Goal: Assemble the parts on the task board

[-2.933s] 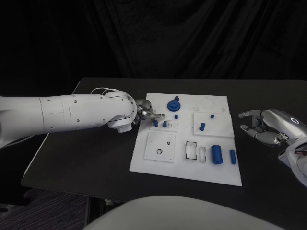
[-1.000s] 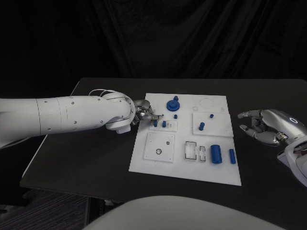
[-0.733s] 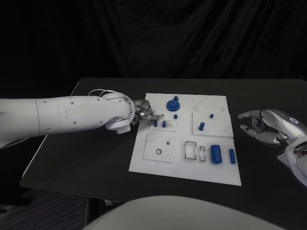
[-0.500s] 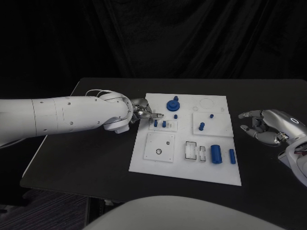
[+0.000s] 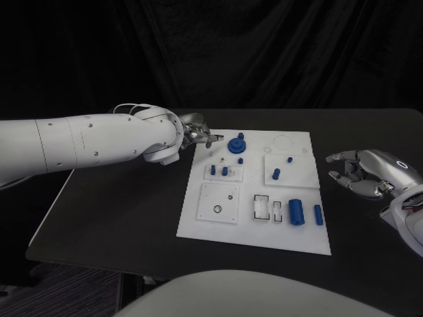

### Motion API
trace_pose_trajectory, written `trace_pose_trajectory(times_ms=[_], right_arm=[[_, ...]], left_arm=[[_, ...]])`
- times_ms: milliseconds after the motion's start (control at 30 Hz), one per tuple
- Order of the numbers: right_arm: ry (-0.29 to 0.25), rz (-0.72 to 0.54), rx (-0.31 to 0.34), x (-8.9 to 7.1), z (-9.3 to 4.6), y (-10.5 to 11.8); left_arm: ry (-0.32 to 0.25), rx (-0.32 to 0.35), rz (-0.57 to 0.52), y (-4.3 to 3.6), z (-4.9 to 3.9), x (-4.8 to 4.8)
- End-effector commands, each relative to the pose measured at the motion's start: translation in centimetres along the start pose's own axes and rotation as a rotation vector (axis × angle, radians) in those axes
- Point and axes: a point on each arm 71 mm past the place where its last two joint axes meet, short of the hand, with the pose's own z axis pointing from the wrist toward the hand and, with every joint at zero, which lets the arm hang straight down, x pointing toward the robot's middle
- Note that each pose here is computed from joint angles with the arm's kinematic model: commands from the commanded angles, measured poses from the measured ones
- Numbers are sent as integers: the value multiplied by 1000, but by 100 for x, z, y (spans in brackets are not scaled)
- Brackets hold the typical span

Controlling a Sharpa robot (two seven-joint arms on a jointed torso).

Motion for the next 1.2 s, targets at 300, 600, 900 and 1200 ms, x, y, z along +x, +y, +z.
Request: trace_pose_trajectory(times_ms=[300,600,900,1200], right_arm=[[-8,1,5,5,9,9],[-7,2,4,7,9,15],[-6,3,0,9,10,26],[-6,4,-1,8,6,30]], left_arm=[[343,-137,83,-100,106,-30],[444,-167,155,-186,170,21],[468,-165,179,-279,230,54],[478,-168,188,-307,264,68]])
